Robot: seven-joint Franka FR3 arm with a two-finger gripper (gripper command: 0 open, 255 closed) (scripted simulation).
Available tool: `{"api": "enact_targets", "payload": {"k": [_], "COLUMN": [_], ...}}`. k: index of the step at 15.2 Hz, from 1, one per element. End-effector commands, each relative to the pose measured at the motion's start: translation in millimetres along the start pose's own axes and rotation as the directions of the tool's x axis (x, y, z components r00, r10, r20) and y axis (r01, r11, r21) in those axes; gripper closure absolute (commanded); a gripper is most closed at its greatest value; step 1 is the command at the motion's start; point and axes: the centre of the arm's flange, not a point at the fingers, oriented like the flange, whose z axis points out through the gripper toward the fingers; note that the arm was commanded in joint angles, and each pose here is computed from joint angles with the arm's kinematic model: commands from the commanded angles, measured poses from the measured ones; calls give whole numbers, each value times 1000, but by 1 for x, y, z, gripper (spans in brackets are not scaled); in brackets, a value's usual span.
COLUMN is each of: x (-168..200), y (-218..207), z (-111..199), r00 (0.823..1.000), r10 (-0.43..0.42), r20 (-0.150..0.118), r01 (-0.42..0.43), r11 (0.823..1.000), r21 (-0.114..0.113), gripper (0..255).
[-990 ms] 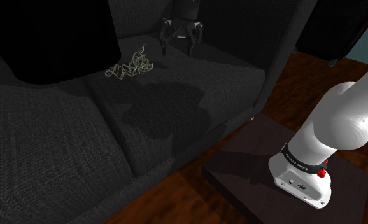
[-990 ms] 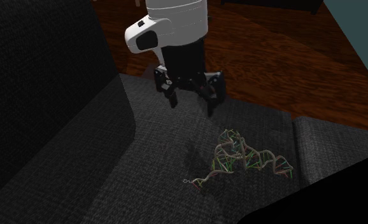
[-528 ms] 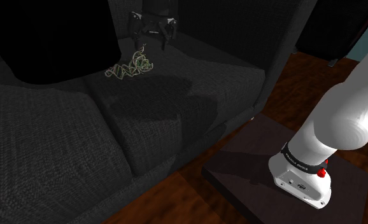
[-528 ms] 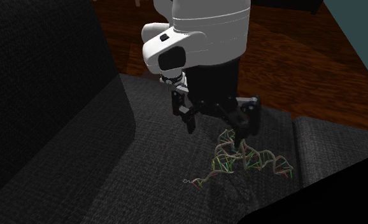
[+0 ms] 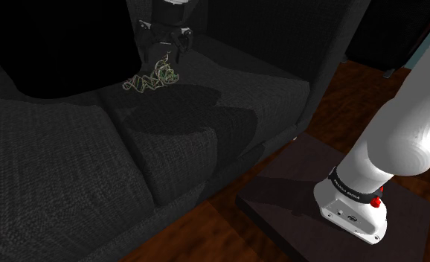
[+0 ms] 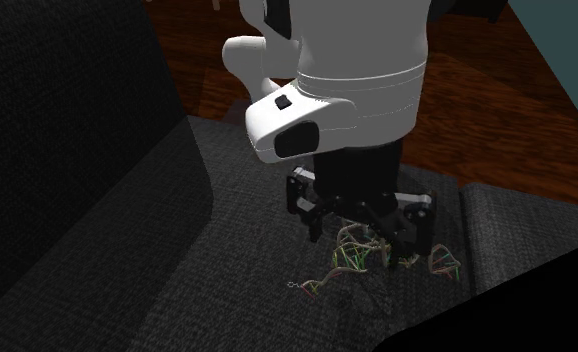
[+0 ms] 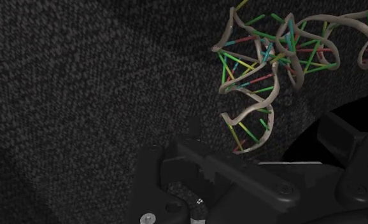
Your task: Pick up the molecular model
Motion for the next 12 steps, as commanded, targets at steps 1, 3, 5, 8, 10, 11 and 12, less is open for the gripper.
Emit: {"api": "enact_targets", "payload": {"k": [1, 3, 5, 8, 10, 11, 12], "x": [-1, -2, -3, -3, -3, -3, -3], "y": [1, 3, 3, 3, 3, 3, 3], "z": [10, 18, 19, 19, 19, 19, 19], "r00": [1000, 1000, 1000, 1000, 1000, 1000, 1000], "r10": [0, 0, 0, 0, 0, 0, 0], "r20": [-1, -1, -1, -1, -1, -1, -1], "r01": [0, 0, 0, 0, 0, 0, 0], "r11": [1000, 1000, 1000, 1000, 1000, 1000, 1000], "r21": [0, 0, 0, 0, 0, 0, 0], "gripper": [0, 0, 255, 255, 255, 255, 255]}}
